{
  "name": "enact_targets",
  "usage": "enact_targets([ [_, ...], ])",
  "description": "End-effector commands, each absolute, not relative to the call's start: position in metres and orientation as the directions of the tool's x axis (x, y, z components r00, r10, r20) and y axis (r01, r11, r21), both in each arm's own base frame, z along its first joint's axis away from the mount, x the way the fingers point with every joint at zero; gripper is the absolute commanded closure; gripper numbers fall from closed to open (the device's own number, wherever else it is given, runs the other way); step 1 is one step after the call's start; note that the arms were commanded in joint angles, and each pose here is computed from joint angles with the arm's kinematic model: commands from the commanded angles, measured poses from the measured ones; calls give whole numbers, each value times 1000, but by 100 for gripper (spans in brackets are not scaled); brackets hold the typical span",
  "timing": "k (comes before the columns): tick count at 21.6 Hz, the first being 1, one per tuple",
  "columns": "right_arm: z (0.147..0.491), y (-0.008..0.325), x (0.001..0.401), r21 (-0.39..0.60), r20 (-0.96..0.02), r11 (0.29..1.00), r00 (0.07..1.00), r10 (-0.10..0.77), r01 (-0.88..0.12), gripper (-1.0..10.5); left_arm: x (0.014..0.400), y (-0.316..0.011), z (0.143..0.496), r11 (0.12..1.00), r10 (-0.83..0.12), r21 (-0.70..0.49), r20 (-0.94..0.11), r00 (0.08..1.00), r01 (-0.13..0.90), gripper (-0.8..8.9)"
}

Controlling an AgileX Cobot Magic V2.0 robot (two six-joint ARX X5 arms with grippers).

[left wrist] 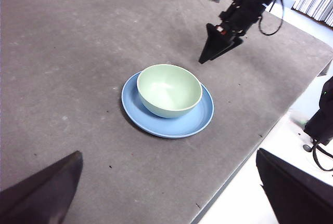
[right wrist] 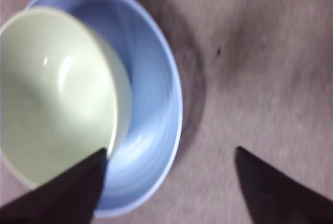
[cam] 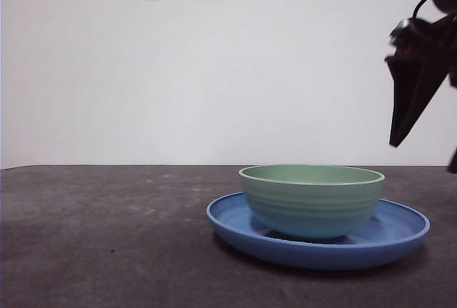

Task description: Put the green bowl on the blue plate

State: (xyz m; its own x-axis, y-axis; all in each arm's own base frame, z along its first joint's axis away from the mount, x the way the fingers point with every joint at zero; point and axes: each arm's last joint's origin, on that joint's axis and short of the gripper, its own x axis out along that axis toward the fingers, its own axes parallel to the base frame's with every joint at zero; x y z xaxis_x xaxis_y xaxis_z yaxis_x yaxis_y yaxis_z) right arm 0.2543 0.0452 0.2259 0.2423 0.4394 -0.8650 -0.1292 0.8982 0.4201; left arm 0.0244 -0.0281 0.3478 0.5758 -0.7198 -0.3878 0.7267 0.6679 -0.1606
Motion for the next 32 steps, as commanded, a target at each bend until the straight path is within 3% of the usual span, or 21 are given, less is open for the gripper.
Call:
enact_targets([
  [1,221,47,266,420,-860,896,254,443,-145,654,23,-27,352,666,-726,-163,-367,581,728,282],
  [16,172,63,288,440,-879,885,128,459,-152,784,23,-27,352,666,-726,-163,-367,581,728,283],
  [21,164,65,291,456,-874,877,109,473,-149,829,23,-27,352,666,-726,-162,-367,581,728,283],
  [25,159,67,292,479,-865,865,85,494,-148,937,23,-27,352,666,-726,-162,-367,581,728,282],
  [32,169,69,298,489,-858,860,97,505,-147,937,23,-27,352,666,-726,-163,-367,581,728,283],
])
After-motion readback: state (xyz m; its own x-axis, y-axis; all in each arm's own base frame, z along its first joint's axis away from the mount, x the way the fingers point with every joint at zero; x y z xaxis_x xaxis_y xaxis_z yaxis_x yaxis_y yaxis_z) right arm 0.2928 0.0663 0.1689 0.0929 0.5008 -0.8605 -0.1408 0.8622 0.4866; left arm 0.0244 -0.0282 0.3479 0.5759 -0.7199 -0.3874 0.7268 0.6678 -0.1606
